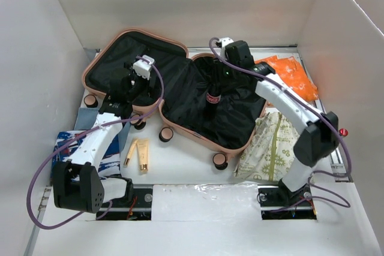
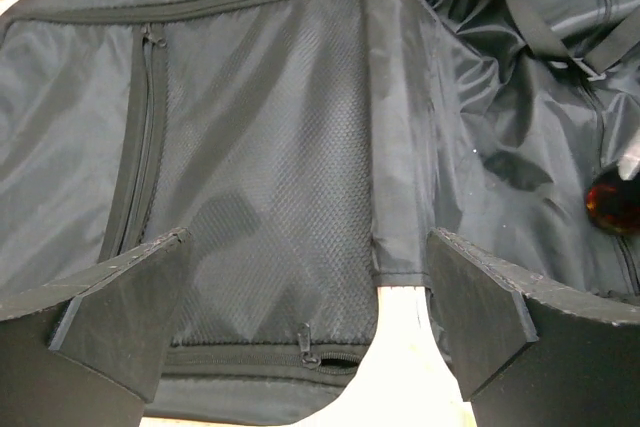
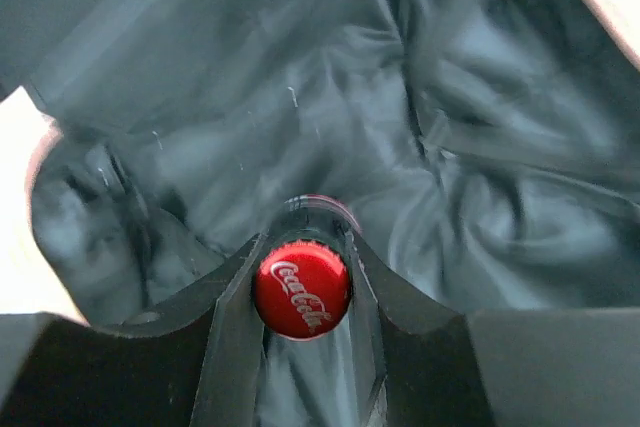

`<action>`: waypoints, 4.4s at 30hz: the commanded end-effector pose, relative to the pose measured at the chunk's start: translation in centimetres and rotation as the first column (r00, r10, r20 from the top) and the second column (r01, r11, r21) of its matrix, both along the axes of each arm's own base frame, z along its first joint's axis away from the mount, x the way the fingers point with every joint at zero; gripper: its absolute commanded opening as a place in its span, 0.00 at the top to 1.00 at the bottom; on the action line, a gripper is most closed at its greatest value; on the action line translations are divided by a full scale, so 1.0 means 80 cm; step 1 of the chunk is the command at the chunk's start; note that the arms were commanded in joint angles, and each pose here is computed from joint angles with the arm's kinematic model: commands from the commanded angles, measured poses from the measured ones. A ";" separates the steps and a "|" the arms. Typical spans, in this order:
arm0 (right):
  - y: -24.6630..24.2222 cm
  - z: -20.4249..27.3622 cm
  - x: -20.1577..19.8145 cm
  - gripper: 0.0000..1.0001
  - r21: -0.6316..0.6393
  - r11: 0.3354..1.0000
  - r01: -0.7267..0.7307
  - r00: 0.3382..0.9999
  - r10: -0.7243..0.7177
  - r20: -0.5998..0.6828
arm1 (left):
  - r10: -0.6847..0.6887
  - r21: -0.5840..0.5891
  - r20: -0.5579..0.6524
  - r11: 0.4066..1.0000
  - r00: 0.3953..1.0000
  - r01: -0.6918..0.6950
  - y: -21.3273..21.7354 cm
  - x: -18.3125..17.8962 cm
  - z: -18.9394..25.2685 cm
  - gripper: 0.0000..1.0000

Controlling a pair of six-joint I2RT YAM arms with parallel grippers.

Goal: Pack the luggage

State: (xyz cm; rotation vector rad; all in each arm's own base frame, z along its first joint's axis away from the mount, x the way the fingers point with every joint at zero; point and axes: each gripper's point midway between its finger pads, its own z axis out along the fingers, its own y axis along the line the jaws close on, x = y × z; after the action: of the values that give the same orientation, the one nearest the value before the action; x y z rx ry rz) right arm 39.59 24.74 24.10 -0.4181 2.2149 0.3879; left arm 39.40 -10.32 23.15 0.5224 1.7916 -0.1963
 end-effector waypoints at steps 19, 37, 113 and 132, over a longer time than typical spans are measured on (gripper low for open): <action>0.129 0.199 0.047 1.00 0.456 0.852 -0.257 0.934 0.098 0.343 | 0.073 -0.018 0.003 0.997 0.997 -0.073 0.013 -0.006 0.003 0.00; 0.123 0.070 0.101 1.00 0.607 0.793 -0.049 0.999 0.028 0.045 | 0.088 -0.003 -0.001 0.996 0.996 -0.088 0.017 -0.006 -0.003 0.00; -0.488 0.054 -0.342 0.01 -0.195 -0.107 0.975 -0.067 -0.977 0.201 | -0.116 -0.076 0.105 0.989 0.988 0.124 -0.041 0.013 0.034 0.00; -0.513 0.010 -0.298 0.01 -0.150 -0.089 0.985 -0.047 -0.964 0.262 | -0.121 -0.054 0.104 0.990 0.987 0.127 -0.063 0.008 0.057 0.00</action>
State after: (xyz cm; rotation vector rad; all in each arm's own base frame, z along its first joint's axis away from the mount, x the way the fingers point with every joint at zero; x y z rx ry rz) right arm 14.80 -15.46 23.87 1.1736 1.9154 -0.8338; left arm 39.90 -15.38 23.96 0.6096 1.7304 -0.3192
